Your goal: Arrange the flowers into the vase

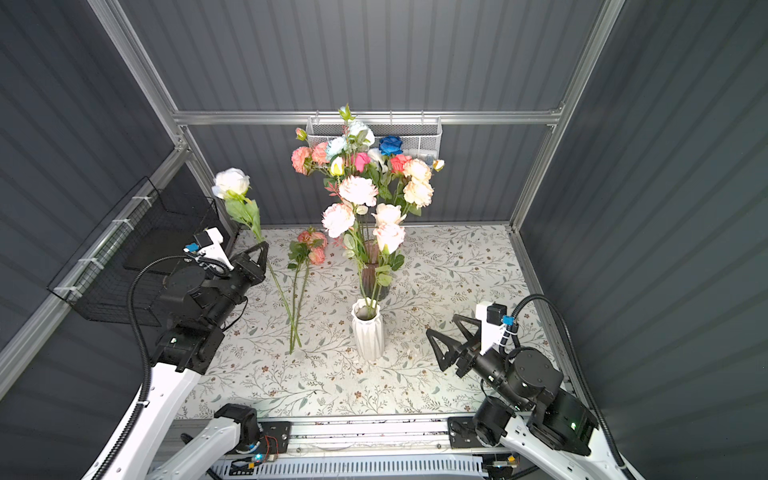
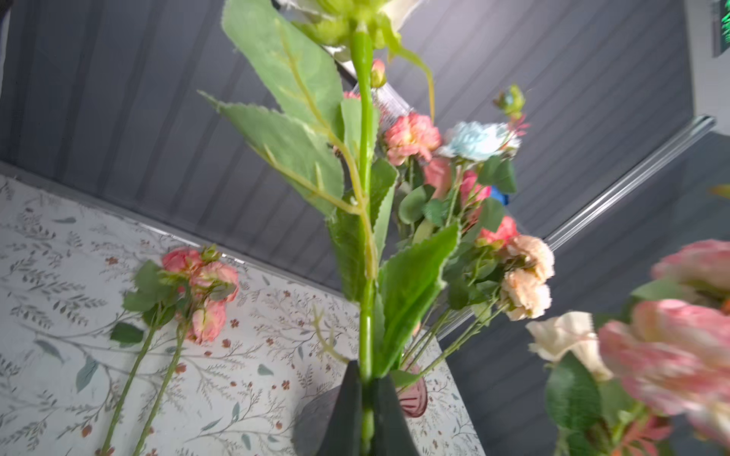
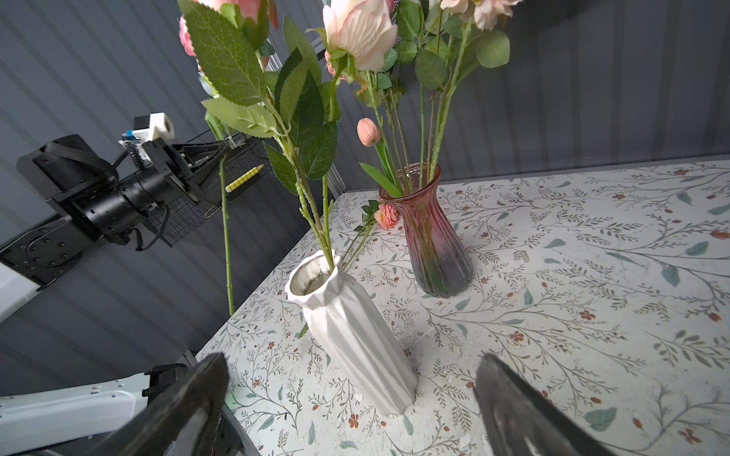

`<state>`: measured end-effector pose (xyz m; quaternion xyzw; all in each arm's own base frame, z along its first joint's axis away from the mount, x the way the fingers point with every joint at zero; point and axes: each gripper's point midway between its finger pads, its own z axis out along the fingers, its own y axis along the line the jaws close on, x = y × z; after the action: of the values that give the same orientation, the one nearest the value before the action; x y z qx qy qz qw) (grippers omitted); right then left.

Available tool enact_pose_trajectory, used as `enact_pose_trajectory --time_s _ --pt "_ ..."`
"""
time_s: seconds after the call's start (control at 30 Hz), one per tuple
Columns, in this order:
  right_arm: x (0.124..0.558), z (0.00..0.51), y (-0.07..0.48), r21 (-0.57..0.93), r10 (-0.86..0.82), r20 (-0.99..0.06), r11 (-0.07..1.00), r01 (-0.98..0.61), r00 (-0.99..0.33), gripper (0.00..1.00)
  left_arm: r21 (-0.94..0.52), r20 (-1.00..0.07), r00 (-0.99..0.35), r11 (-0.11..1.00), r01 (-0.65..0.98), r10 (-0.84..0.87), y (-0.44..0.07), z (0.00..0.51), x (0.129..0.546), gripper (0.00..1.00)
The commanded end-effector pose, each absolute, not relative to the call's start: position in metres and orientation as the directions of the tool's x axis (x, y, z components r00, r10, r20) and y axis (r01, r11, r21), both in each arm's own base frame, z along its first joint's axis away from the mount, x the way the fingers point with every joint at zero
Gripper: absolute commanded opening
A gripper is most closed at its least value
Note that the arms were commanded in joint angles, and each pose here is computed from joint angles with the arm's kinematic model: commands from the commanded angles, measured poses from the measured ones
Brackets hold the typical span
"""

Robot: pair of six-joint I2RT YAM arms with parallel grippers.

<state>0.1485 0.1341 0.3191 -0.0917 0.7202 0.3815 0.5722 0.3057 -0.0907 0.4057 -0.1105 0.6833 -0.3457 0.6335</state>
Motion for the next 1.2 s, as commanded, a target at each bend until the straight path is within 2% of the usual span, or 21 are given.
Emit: enact_pose_trajectory --time_s 0.0,0.2,0.37,0.47,0.7,1.17 --pt "0.146 0.342 0.131 0.457 0.348 -0.890 0.672 -0.583 -0.296 0.99 -0.571 -0.798 -0.081 0.705 0.420 -0.598 -0.097 0.455 0.288 0.00" --pt "0.149 0.347 0.133 0.447 0.340 -0.895 0.678 -0.583 -0.291 0.99 -0.506 -0.743 0.051 0.609 0.610 -0.668 -0.103 0.522 0.263 0.00" --pt "0.152 0.354 0.137 0.446 0.349 -0.895 0.673 -0.590 -0.278 0.99 -0.483 -0.650 0.066 0.479 0.733 -0.757 -0.112 0.549 0.256 0.00" --pt "0.155 0.356 0.140 0.442 0.343 -0.897 0.676 -0.590 -0.278 0.99 -0.452 -0.645 0.064 0.448 0.771 -0.761 -0.128 0.555 0.256 0.00" --pt "0.158 0.360 0.143 0.430 0.334 -0.903 0.682 -0.592 -0.271 0.99 -0.342 -0.725 0.086 0.466 0.816 -0.683 -0.199 0.551 0.247 0.00" --pt "0.156 0.366 0.138 0.416 0.335 -0.909 0.689 -0.593 -0.248 0.99 -0.304 -0.762 0.094 0.483 0.821 -0.641 -0.260 0.516 0.266 0.00"
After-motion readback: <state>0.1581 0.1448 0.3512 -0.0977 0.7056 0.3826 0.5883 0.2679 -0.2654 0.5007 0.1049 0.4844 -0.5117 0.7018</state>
